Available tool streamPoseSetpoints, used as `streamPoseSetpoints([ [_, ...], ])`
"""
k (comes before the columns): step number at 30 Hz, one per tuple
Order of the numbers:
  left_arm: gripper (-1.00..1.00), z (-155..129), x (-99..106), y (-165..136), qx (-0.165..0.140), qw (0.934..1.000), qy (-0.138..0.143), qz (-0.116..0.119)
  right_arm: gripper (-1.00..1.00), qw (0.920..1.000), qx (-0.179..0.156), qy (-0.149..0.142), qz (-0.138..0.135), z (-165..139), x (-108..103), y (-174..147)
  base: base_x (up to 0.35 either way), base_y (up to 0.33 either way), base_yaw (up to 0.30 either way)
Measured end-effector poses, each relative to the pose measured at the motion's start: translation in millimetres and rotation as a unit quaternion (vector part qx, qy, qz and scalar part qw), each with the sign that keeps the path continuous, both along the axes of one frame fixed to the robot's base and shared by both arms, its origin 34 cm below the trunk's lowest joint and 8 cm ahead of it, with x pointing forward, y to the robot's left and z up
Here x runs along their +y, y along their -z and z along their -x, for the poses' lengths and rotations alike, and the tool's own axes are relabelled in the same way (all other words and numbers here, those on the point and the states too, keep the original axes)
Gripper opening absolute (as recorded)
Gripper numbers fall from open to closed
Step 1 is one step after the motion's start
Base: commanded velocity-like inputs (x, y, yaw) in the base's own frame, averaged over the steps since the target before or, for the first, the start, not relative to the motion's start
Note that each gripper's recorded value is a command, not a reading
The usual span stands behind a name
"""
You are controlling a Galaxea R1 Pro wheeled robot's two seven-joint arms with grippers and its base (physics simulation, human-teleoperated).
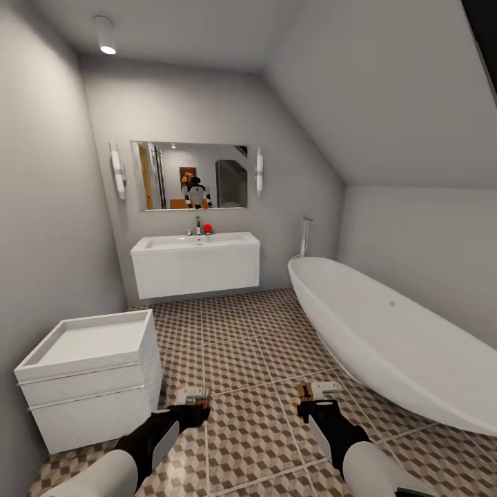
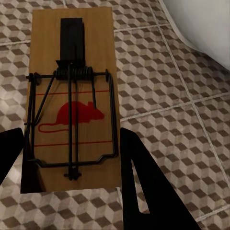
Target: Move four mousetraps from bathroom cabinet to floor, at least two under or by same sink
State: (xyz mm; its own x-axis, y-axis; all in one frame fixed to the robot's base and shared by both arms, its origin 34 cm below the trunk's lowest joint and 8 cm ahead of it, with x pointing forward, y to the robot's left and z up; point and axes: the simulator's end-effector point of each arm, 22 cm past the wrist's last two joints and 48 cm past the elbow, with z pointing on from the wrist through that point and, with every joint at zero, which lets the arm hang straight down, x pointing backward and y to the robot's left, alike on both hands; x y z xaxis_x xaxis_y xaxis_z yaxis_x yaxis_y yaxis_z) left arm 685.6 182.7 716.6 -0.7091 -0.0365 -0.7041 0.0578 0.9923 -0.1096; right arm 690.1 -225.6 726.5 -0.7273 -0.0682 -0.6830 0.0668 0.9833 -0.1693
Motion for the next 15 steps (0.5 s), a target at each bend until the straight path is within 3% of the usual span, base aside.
streamPoseSetpoints([
  [15, -1.00, -5.0, -1.0, -6.8, -0.007, 1.0000, 0.001, 0.001, -1.00, 1.0000, -0.002, 0.000, 0.003, -0.8, -0.8, -1.2, 0.000, 0.000, 0.000],
])
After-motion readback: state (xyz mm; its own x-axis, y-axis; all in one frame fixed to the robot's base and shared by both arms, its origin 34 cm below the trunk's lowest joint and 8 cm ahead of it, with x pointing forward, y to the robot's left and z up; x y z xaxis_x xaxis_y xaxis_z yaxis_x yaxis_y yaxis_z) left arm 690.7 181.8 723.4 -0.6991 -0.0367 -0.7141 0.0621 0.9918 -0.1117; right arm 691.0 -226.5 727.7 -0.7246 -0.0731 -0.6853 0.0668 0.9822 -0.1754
